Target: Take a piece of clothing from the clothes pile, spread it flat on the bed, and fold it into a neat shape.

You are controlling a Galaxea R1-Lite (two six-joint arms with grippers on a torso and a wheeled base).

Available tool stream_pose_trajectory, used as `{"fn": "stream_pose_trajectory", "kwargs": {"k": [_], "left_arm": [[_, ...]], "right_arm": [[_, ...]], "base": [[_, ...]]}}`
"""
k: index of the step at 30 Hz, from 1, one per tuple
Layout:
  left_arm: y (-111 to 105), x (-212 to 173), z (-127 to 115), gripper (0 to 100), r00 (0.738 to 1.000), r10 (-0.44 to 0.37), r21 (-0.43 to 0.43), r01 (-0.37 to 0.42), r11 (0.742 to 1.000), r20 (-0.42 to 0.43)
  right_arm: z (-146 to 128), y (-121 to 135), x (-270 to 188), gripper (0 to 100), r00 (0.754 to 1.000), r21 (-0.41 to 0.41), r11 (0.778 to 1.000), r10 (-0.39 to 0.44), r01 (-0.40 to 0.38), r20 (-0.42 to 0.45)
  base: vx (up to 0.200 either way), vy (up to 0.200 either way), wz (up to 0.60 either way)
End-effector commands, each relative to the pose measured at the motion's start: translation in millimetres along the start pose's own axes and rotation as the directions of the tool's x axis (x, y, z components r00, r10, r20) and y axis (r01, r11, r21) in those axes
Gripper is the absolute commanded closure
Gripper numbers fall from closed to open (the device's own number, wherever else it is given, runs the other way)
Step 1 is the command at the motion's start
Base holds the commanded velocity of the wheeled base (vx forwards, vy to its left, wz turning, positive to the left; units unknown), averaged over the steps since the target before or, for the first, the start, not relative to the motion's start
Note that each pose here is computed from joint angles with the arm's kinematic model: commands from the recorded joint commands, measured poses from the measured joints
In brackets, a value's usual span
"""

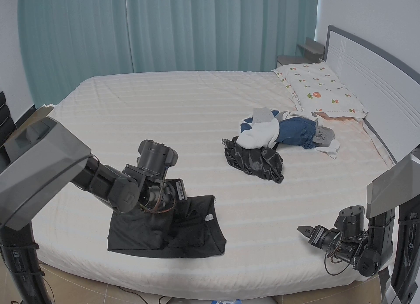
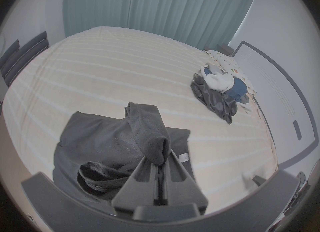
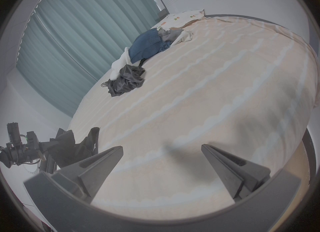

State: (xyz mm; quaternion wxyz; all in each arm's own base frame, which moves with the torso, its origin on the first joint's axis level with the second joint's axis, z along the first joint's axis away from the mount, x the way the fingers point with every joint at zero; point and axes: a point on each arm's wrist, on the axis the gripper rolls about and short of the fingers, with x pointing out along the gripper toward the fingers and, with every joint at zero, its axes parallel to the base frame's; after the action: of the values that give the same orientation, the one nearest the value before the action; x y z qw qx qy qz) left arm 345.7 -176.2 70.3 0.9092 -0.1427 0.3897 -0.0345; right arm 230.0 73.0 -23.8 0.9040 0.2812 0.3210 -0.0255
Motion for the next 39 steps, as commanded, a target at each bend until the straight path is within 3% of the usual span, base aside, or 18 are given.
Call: {"fn": "stream_pose_trajectory", "kwargs": {"k": [1,6,15,16,19,26,33,39], "left_arm": [[-16,24,-12,100,1.000,-0.005,-0.019,0.004,1.000,-0.020],[-32,27,-11,100,0.999,-0.050,-0.084,0.049,0.995,-0.011],[-35,40,-17,100,0.999,-0.046,-0.084,0.043,0.996,-0.029],[-35,40,-18,0,0.999,-0.045,-0.084,0.042,0.996,-0.030],[-37,39,-21,0,0.998,-0.051,-0.084,0.047,0.995,-0.039],[-39,20,-12,0,0.993,-0.109,-0.178,0.101,0.979,-0.037],[-7,6,-32,0,0.990,-0.071,-0.206,0.046,0.978,-0.120],[22,-2,-44,0,0.994,-0.078,-0.270,0.055,0.961,-0.075]], "right_arm": [[0,0,-1,0,1.000,0.000,1.000,0.004,-0.004,0.004],[0,0,-1,0,1.000,0.000,1.000,0.004,-0.004,0.004],[0,0,-1,0,1.000,0.000,1.000,0.003,-0.003,0.003],[0,0,-1,0,1.000,0.000,1.000,0.003,-0.003,0.003],[0,0,-1,0,1.000,0.000,1.000,0.002,-0.002,0.002],[-1,-1,-1,0,1.000,0.000,1.000,0.001,-0.001,-0.001],[-2,1,-1,0,1.000,-0.005,1.000,0.005,-0.005,-0.004],[-2,1,-2,0,1.000,-0.006,1.000,0.005,-0.005,-0.006]], "base": [[0.000,0.000,0.00],[0.000,0.000,0.00],[0.000,0.000,0.00],[0.000,0.000,0.00],[0.000,0.000,0.00],[0.000,0.000,0.00],[-0.057,0.000,0.00],[-0.133,0.000,0.00]]}}
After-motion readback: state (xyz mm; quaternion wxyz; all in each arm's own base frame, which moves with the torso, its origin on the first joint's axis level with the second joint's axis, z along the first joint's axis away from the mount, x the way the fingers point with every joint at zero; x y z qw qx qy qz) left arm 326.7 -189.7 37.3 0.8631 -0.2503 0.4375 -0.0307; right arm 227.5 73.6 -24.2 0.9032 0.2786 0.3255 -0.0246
